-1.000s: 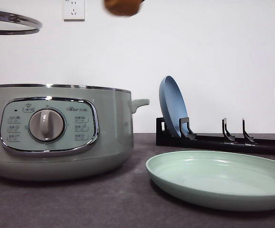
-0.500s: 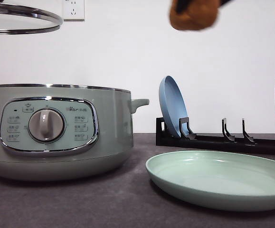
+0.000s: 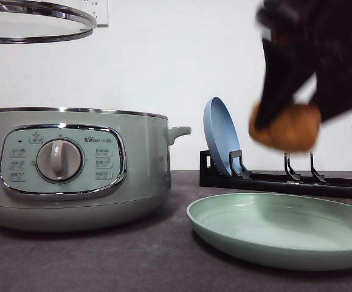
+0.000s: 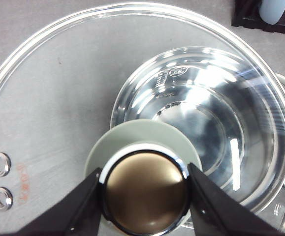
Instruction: Transfer potato from steamer to green plate
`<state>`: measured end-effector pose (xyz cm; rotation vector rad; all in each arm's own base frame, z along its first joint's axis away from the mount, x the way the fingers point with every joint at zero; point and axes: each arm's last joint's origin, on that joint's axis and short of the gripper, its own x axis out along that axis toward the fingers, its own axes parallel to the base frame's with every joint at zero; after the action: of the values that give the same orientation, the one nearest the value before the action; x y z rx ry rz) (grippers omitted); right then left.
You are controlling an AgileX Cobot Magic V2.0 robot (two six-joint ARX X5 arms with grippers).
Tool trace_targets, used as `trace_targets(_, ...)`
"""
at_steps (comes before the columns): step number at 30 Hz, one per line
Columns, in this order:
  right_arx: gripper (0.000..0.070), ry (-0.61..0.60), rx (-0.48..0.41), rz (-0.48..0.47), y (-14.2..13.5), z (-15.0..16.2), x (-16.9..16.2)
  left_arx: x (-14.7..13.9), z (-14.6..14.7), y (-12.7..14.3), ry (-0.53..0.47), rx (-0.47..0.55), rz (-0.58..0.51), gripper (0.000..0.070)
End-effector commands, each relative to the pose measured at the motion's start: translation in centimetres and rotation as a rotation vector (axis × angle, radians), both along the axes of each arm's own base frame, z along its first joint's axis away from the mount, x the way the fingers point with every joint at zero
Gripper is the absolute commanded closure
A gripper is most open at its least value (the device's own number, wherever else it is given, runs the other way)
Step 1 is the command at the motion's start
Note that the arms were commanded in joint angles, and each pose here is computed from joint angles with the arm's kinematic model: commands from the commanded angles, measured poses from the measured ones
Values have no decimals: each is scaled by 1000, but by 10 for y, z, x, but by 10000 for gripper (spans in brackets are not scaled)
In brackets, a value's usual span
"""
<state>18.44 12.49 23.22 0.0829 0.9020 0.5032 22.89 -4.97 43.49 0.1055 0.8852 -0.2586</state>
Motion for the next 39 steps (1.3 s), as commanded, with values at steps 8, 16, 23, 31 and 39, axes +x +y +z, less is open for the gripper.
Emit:
trace_targets(8, 579, 43, -6, -78, 3, -43, 5, 1, 10, -3, -70, -14, -16, 700)
trace_targets(16, 563, 97, -47, -80, 10, -65, 15, 0, 10, -4, -69, -14, -22, 700)
trace_targets(23, 295, 107, -54, -79, 10, -67, 15, 0, 10, -4, -69, -15, -24, 700)
trace_targets(31, 136, 63, -28, -80, 10, -54, 18, -2, 10, -13, -56, -60, -90, 700)
trace_targets(39, 136, -90, 30, -77, 4, 1, 21, 7, 0, -36, -6, -63, -175, 700)
